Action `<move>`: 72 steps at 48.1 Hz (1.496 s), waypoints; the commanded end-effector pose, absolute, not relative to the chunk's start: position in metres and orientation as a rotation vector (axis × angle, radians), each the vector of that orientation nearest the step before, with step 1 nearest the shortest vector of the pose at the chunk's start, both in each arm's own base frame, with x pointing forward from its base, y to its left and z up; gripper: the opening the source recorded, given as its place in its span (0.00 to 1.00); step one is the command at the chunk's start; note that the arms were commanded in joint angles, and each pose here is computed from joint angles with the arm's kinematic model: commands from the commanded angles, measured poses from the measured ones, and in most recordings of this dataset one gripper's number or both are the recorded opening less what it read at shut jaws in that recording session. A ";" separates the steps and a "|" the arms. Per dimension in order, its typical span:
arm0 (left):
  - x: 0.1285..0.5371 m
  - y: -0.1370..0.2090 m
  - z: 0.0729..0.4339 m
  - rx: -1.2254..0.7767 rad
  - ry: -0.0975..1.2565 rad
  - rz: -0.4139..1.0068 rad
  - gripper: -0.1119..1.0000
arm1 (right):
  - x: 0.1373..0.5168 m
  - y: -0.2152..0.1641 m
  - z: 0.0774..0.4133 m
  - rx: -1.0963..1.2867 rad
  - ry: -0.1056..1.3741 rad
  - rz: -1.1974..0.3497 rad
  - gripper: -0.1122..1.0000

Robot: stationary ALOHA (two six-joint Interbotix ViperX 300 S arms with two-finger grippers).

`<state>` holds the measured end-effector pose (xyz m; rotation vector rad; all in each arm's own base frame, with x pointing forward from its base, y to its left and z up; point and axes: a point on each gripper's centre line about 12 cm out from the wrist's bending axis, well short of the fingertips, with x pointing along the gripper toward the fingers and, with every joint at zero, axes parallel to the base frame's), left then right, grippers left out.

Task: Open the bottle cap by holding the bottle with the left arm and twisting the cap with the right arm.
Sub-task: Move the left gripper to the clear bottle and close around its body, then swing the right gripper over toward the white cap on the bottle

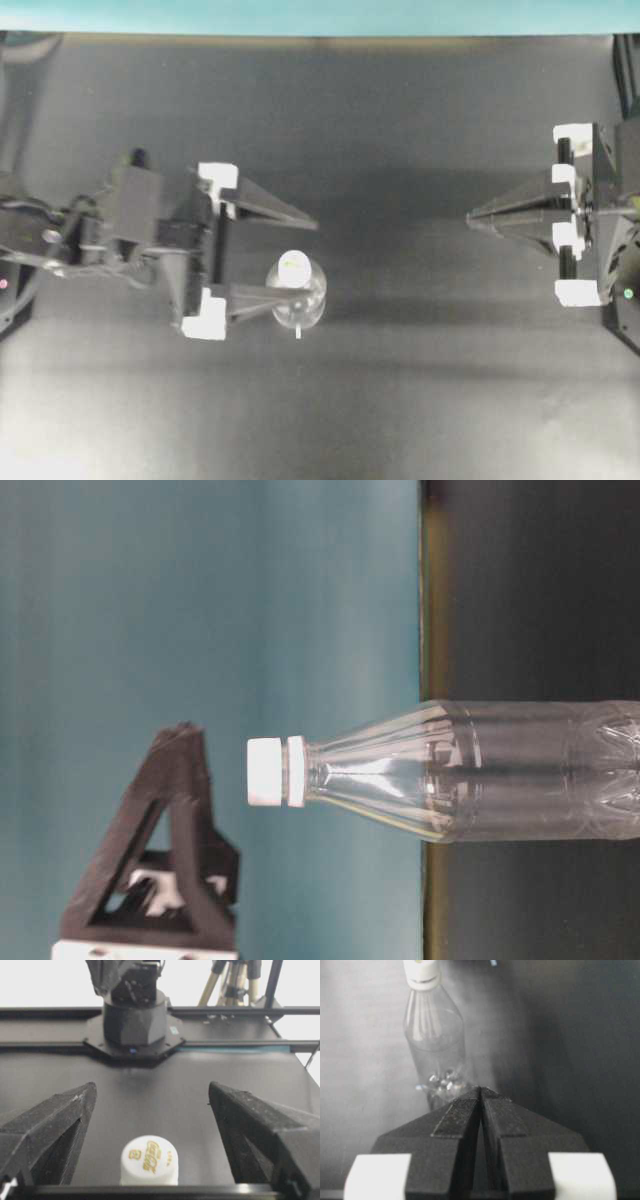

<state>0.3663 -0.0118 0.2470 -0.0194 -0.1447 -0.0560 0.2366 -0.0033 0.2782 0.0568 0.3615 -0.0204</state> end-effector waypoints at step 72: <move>0.392 -0.013 0.095 -0.032 0.267 -0.053 0.84 | 0.250 0.008 0.278 0.204 0.714 -0.013 0.15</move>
